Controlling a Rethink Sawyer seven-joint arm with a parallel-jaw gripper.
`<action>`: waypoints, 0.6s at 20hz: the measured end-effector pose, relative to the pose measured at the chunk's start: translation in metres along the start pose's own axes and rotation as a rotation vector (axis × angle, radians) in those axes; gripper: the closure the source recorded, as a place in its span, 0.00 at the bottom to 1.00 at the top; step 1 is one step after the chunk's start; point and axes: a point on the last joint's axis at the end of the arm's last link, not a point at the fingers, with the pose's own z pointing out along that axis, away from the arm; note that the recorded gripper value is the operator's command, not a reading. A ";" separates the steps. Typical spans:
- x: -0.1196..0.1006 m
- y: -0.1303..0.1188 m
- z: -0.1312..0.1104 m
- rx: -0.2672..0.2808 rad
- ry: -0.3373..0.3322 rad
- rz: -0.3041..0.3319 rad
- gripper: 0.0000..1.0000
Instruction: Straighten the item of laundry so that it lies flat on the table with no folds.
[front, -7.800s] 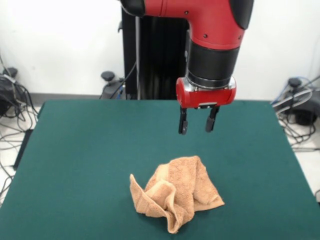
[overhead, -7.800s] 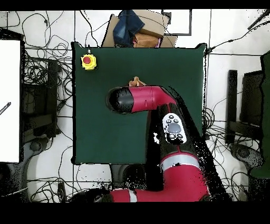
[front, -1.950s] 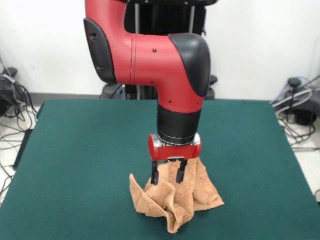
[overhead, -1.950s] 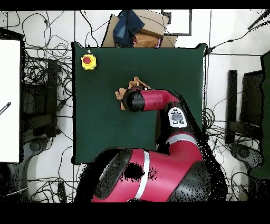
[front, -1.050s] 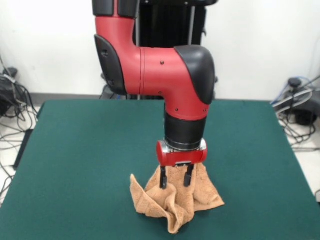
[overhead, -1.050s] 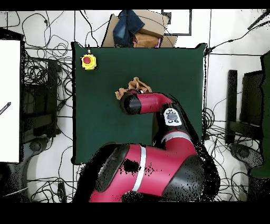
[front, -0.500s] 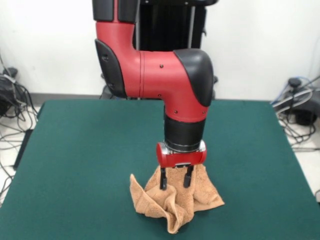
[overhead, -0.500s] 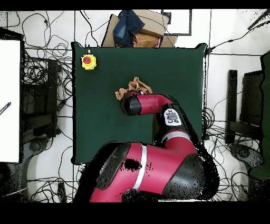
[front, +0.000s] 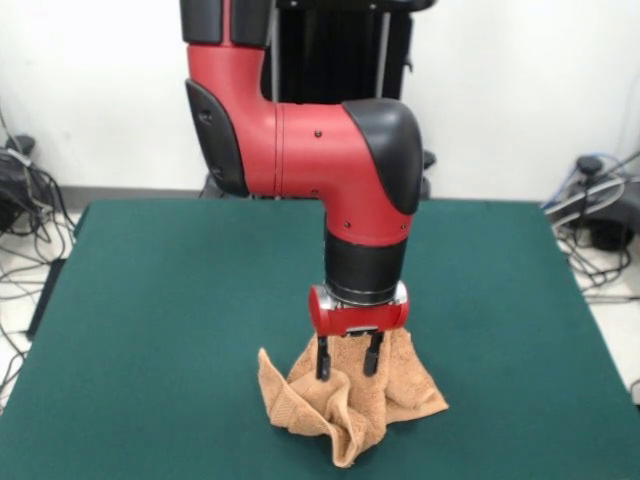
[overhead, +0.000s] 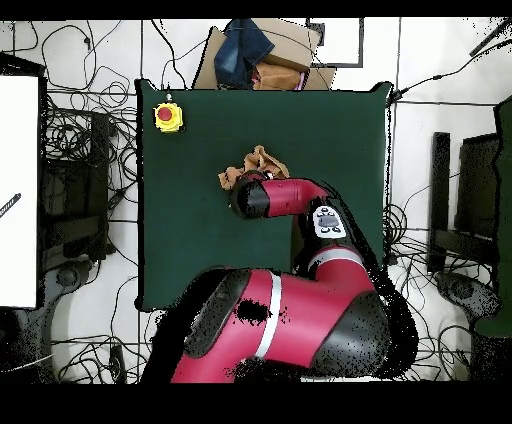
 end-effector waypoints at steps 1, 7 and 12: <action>0.000 0.000 0.000 0.000 0.000 0.000 0.00; -0.001 -0.001 0.001 0.001 -0.002 0.000 0.00; -0.004 -0.001 0.001 0.004 -0.007 -0.001 0.00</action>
